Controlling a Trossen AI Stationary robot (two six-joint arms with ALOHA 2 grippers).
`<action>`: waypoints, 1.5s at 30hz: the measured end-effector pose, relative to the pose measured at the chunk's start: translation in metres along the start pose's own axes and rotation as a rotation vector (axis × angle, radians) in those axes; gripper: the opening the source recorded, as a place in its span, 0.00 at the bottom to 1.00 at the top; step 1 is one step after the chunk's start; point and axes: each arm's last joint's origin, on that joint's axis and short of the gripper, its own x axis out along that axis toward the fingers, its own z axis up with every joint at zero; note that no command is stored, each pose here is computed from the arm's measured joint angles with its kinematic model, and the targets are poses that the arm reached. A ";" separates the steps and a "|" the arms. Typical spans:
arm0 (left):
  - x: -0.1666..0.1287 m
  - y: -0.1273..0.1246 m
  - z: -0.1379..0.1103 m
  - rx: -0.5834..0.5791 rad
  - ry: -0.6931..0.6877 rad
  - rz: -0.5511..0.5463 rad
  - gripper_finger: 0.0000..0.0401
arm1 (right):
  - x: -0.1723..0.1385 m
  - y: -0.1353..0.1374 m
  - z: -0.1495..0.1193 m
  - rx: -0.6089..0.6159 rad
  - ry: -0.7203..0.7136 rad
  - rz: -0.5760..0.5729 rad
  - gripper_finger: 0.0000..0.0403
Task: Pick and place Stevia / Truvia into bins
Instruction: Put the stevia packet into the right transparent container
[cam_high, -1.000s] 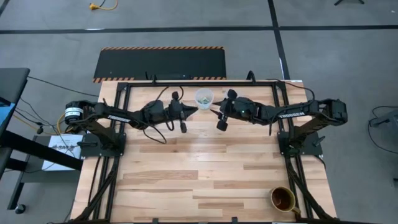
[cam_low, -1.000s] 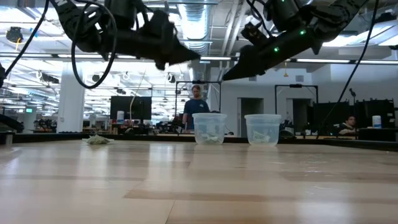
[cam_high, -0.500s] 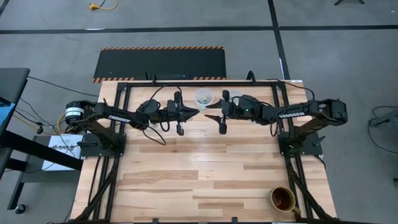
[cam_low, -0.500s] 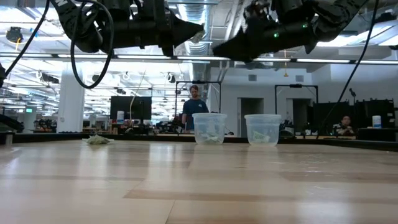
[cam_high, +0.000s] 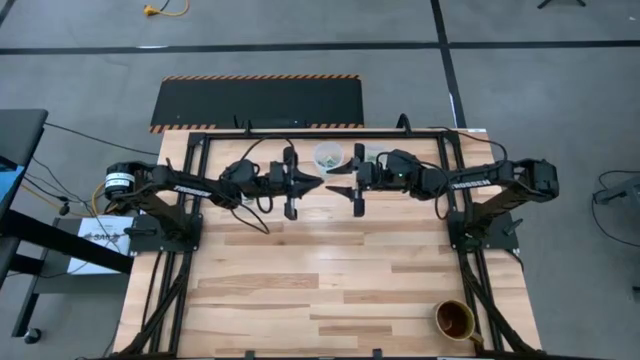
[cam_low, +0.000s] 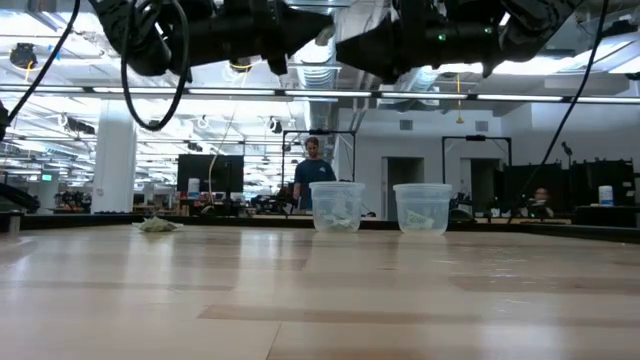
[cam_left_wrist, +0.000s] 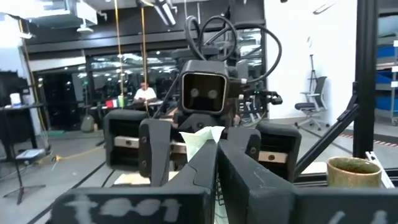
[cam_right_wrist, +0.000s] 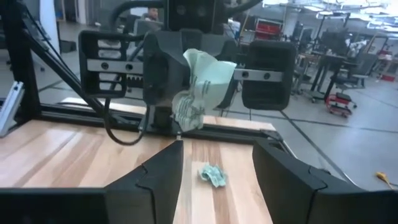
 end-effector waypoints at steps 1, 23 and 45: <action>0.001 -0.001 0.002 0.008 -0.005 -0.004 0.00 | 0.001 0.001 0.002 -0.001 -0.007 0.005 0.46; 0.011 -0.001 0.008 0.042 0.015 -0.012 0.00 | 0.007 0.008 0.019 -0.045 -0.050 0.050 0.27; 0.011 -0.003 0.009 0.054 -0.001 -0.015 0.04 | 0.007 0.009 0.019 -0.060 -0.047 0.051 0.02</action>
